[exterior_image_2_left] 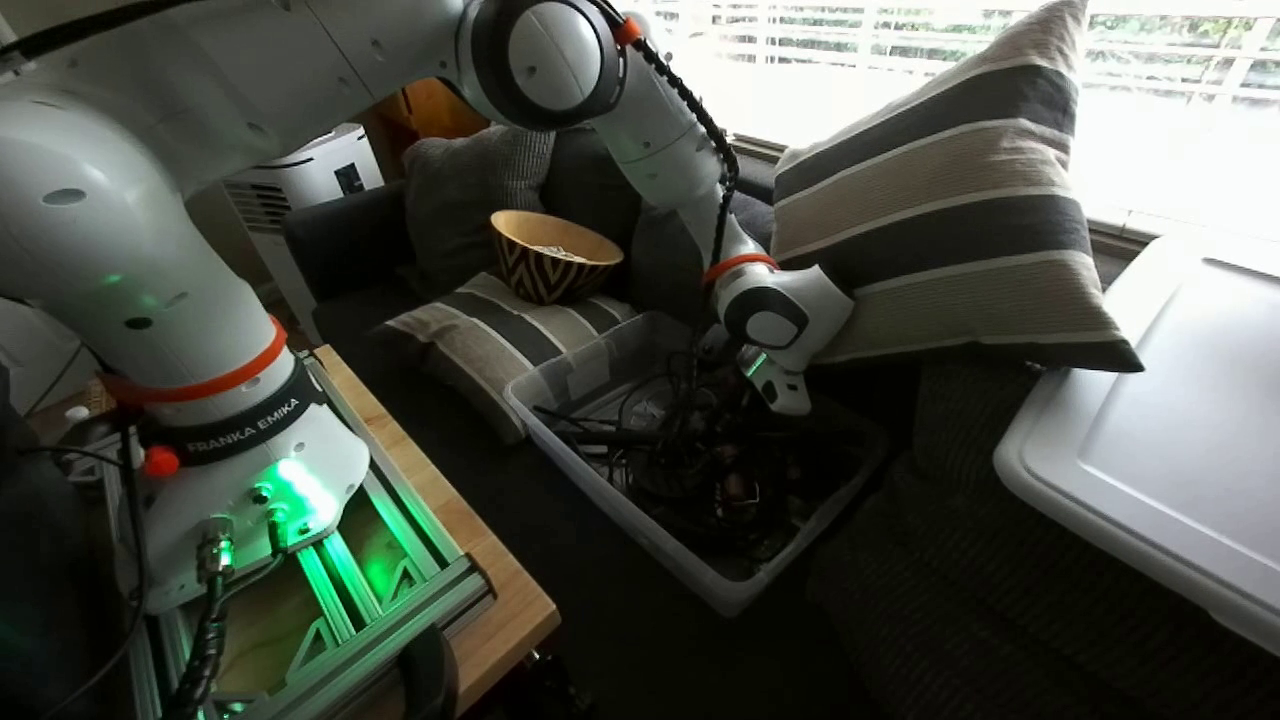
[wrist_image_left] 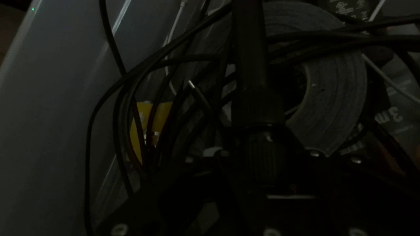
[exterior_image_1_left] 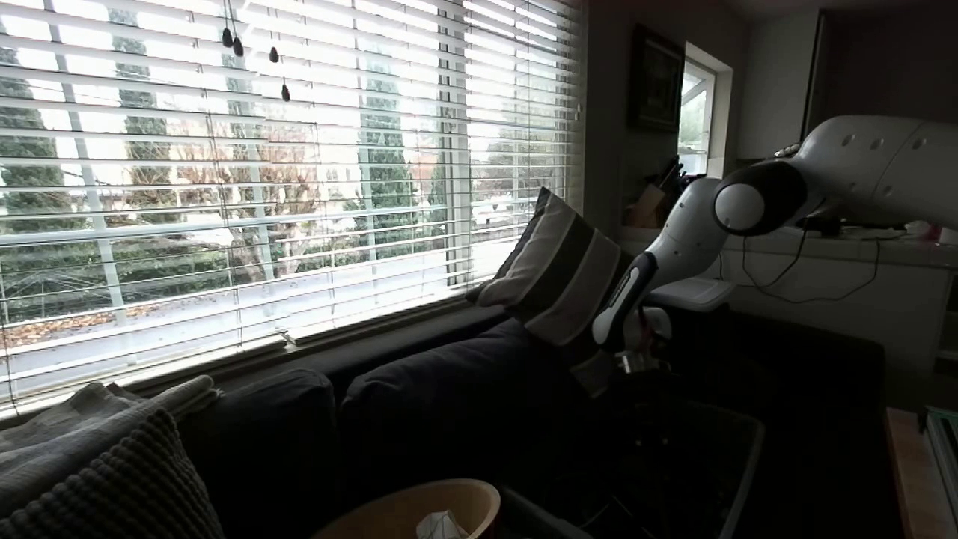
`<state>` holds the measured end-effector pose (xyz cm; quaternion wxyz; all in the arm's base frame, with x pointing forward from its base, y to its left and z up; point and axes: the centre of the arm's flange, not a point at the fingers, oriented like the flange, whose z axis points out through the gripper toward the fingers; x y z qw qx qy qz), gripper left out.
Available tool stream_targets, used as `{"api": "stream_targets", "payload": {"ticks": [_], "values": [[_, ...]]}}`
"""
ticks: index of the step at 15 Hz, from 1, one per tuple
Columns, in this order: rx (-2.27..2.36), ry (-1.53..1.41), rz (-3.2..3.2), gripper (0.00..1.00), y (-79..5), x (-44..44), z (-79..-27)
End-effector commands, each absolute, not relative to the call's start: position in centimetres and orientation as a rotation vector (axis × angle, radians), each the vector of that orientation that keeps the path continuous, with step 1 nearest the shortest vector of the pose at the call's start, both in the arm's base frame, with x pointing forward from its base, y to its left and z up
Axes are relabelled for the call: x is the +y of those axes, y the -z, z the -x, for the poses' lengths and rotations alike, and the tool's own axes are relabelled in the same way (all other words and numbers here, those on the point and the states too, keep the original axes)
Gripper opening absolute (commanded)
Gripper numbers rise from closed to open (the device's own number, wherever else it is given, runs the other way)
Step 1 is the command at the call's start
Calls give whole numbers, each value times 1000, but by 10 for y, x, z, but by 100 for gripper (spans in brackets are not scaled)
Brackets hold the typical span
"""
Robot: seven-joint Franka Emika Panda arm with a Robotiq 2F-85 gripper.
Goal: Place the black rod properly in the storage box
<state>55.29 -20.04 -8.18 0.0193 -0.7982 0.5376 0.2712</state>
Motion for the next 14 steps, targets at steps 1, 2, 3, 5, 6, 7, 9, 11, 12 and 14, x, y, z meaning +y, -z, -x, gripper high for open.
{"api": "stream_targets", "payload": {"ticks": [1, 2, 3, 5, 6, 7, 9, 11, 12, 14], "values": [[1606, -865, 2551, 12, 97, -197, -561], [1580, -856, 2579, 52, 97, -194, -560], [1555, -853, 2597, 63, 96, -193, -559], [1474, -812, 2660, 77, 88, -187, -555], [1422, -780, 2703, 84, 82, -184, -551], [1379, -753, 2737, 92, 78, -182, -550], [1276, -661, 2821, 100, 67, -175, -544], [1179, -527, 2901, 100, 55, -168, -538], [1144, -444, 2940, 100, 46, -164, -535], [1073, -320, 2997, 100, 30, -154, -527]]}}
